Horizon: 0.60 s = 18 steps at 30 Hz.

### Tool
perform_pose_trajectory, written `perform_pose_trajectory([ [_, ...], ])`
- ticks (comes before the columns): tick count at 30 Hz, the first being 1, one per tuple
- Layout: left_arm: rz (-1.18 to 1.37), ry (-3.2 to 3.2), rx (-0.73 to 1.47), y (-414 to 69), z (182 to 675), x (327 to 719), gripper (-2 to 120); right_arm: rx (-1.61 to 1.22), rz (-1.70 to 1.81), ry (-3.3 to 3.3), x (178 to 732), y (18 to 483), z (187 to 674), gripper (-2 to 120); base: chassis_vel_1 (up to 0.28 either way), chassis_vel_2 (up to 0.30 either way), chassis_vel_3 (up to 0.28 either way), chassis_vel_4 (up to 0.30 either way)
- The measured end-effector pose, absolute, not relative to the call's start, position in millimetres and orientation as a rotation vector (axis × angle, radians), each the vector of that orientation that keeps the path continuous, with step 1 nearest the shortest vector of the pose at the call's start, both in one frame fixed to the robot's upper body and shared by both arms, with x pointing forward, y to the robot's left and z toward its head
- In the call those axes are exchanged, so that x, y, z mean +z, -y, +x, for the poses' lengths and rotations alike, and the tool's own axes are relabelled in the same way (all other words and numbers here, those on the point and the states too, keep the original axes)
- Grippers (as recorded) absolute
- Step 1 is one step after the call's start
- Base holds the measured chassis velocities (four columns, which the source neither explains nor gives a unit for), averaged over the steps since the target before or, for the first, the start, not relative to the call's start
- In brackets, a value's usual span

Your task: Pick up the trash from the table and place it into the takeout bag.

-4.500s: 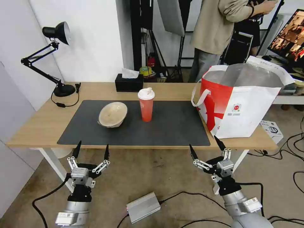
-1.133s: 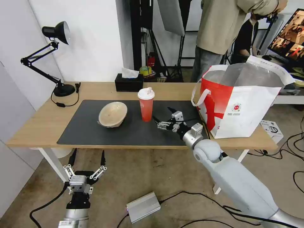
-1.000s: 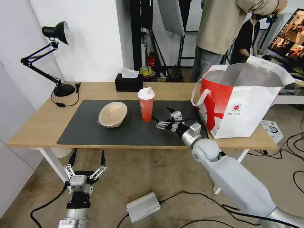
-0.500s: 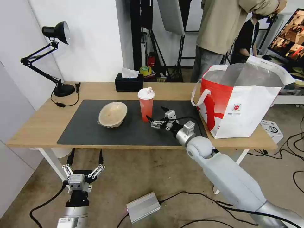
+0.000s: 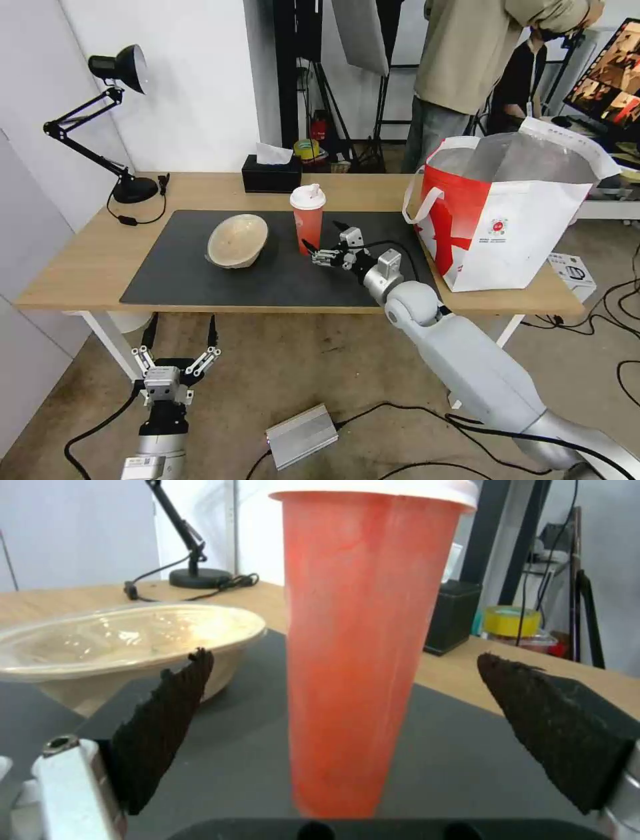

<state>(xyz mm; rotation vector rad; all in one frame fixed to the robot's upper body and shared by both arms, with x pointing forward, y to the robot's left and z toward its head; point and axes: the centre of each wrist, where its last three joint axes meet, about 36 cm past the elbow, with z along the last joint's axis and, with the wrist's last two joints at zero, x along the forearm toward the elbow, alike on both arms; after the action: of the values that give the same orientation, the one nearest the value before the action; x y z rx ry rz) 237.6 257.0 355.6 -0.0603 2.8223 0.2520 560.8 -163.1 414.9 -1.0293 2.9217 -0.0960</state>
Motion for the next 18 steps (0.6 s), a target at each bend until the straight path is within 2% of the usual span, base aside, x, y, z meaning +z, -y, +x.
perform_pose_trajectory([
  [18,-0.071,-2.826,0.261,-262,240,353,100,-0.115,-1.001,-2.944,402,155,588,100,0.0,0.0,0.0,0.0],
])
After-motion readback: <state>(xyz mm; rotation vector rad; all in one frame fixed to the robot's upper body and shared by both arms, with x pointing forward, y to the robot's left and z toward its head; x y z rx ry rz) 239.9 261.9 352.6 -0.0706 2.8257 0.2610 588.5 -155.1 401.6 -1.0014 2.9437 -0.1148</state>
